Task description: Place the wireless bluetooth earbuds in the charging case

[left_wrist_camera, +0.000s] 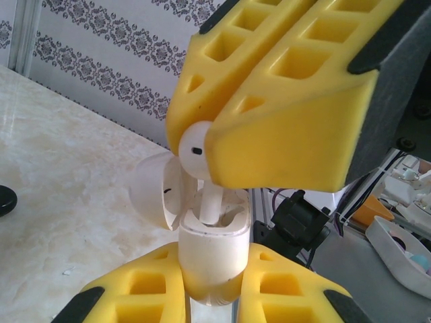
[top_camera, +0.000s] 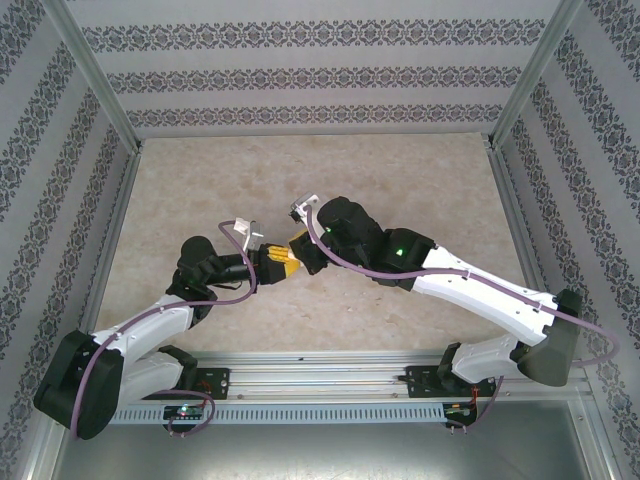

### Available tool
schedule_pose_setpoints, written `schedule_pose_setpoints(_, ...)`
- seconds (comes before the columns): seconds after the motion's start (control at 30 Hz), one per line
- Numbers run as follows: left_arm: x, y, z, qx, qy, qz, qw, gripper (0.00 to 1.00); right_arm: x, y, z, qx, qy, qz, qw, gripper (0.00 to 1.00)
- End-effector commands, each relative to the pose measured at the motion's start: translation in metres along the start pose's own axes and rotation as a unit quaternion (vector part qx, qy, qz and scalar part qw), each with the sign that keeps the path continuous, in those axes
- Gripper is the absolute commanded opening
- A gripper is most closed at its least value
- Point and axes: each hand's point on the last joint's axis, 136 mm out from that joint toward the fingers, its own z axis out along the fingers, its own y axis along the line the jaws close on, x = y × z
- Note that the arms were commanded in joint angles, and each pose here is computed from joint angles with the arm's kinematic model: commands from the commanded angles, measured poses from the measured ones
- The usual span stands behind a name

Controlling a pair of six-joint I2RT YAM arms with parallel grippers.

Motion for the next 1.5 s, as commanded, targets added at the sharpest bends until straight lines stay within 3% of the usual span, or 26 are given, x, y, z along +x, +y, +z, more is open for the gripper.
schedule_pose_setpoints(0.0, -0.015, -0.011, -0.001, 0.010, -0.023, 0.041, 0.999, 0.00, 0.022, -0.003, -0.005, 0.013, 0.046, -0.004, 0.999, 0.10)
schedule_pose_setpoints(0.9, -0.012, -0.011, -0.001, 0.010, -0.021, 0.039, 0.999, 0.00, 0.022, 0.003, 0.002, -0.001, 0.066, -0.001, 0.998, 0.11)
schedule_pose_setpoints(1.47, -0.011, -0.012, -0.001, 0.010, -0.019, 0.040, 0.999, 0.00, 0.016, -0.002, 0.001, 0.014, 0.069, 0.027, 0.997, 0.42)
